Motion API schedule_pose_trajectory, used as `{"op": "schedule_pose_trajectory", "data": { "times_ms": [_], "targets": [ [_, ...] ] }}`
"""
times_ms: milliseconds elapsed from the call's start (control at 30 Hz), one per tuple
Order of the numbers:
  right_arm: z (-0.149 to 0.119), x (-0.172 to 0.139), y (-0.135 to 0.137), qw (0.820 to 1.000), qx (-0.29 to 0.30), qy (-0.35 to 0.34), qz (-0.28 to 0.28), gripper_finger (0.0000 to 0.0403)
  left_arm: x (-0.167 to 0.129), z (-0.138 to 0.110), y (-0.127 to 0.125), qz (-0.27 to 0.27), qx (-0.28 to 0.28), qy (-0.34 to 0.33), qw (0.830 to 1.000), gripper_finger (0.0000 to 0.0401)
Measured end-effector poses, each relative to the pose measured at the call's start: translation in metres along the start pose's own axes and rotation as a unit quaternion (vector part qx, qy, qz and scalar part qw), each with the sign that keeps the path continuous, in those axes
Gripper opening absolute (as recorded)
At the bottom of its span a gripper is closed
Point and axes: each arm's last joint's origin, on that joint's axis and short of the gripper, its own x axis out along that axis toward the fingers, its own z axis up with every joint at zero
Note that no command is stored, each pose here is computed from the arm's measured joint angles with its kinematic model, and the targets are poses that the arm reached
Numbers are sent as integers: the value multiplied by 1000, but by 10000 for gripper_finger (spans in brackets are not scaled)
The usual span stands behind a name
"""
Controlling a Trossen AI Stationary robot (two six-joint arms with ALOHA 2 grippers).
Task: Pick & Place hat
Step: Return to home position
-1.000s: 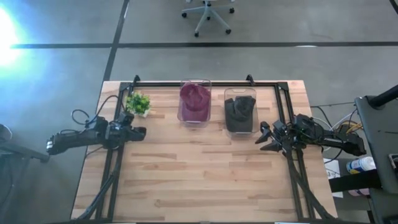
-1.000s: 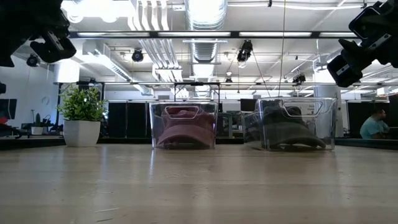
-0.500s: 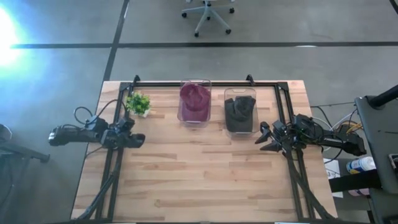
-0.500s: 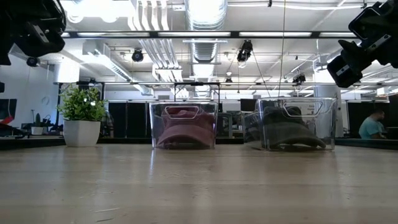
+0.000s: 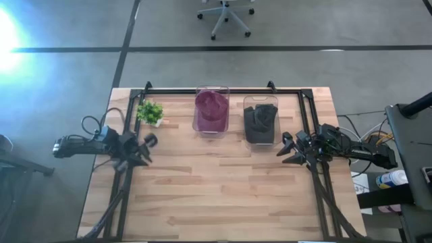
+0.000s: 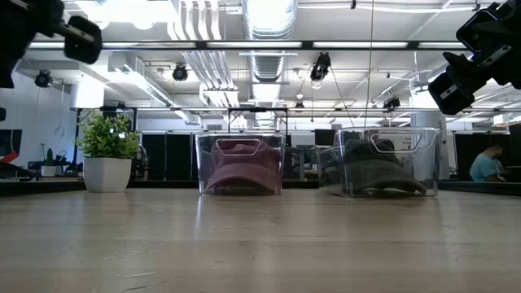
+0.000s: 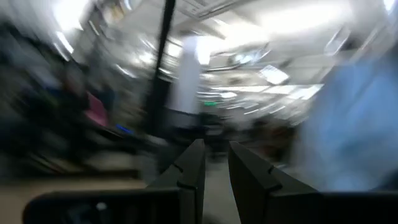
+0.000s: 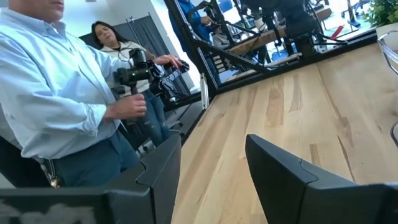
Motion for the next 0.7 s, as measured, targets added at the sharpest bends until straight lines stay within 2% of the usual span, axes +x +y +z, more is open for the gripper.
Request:
{"op": "schedule_pose_trajectory", "data": {
  "times_ms": [67,100,167,300,433,500,567,700],
  "targets": [
    [0,0,0,1000,0,0,0,178,0,-1,3,38,139,-1,990,64],
    [0,0,0,1000,0,0,0,178,0,-2,4,54,175,1,983,64],
    [0,0,0,1000,0,0,0,178,0,-3,7,89,200,4,976,64],
    [0,0,0,1000,0,0,0,178,-3,-9,16,206,206,22,956,64],
    [0,0,0,1000,0,0,0,178,-9,-13,26,349,164,17,922,64],
    [0,0,0,1000,0,0,0,178,-11,-14,29,404,153,10,902,64],
    [0,0,0,1000,0,0,0,178,-13,-17,30,423,154,23,893,64],
    [0,0,0,1000,0,0,0,178,-14,-22,31,419,151,53,894,64]
  ]
}}
